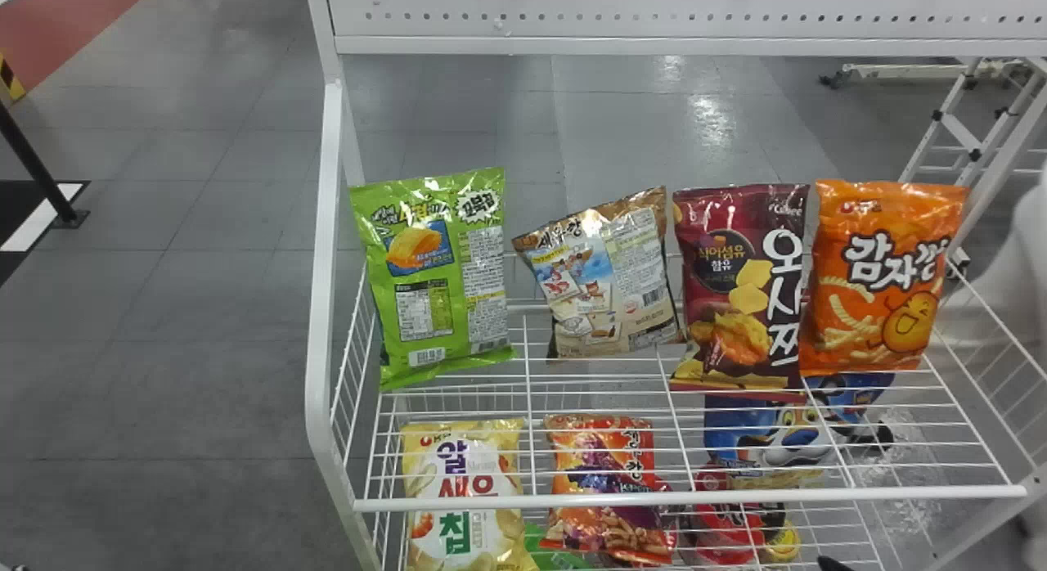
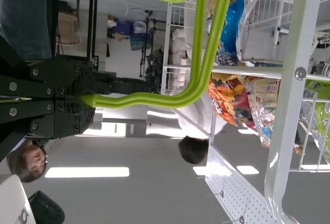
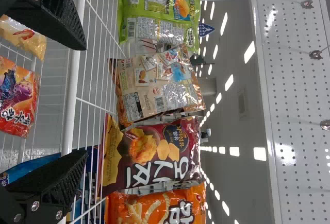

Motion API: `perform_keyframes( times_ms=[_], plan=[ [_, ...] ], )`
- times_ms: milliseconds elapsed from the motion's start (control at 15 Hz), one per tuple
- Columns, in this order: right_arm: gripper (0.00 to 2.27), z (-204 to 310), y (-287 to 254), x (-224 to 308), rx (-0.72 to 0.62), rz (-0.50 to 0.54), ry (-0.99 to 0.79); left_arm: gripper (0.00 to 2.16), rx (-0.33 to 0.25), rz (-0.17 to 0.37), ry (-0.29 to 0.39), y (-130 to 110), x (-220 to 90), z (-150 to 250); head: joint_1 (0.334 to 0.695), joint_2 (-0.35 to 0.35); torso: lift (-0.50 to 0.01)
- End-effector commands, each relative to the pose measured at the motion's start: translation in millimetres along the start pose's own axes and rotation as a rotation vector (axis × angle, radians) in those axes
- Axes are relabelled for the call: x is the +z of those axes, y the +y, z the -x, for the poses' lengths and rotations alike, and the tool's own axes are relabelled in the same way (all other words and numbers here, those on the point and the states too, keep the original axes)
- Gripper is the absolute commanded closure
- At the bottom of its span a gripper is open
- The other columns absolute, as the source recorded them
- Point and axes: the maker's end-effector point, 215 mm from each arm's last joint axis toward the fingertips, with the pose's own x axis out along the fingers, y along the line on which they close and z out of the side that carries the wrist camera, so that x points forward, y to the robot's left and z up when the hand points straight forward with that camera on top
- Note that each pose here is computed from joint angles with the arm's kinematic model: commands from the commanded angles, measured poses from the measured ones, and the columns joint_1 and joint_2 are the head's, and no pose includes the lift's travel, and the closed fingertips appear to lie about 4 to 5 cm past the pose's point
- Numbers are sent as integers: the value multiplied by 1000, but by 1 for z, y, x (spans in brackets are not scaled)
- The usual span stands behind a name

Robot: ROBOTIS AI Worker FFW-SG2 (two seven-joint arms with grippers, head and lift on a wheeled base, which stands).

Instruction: Hold basket handle with left hand then pick spicy shrimp crackers with right hand and place into basket

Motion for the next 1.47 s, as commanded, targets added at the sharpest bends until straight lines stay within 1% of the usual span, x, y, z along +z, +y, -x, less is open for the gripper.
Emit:
perform_keyframes(
  times_ms=[0, 600, 800, 1133, 1400],
  plan=[
    [87, -1, 0, 0, -2, -1, -2, 2148, -14, 0, -1, -3, 0, 0, 695, -27, -10],
    [87, -4, -1, 1, -3, -2, -4, 2148, -12, -5, -1, -3, 3, 0, 695, -27, -10],
    [87, -9, -5, 3, -15, -24, 0, 2148, -13, 0, -5, -2, 4, 0, 695, -25, -10],
    [97, -54, -6, 3, 5, -66, 57, 2148, -13, 4, -3, 0, 6, -1, 695, -29, -10],
    [107, -98, 3, 4, 36, -110, 117, 2148, -11, 4, -3, 1, 7, -1, 695, 7, -10]
  ],
)
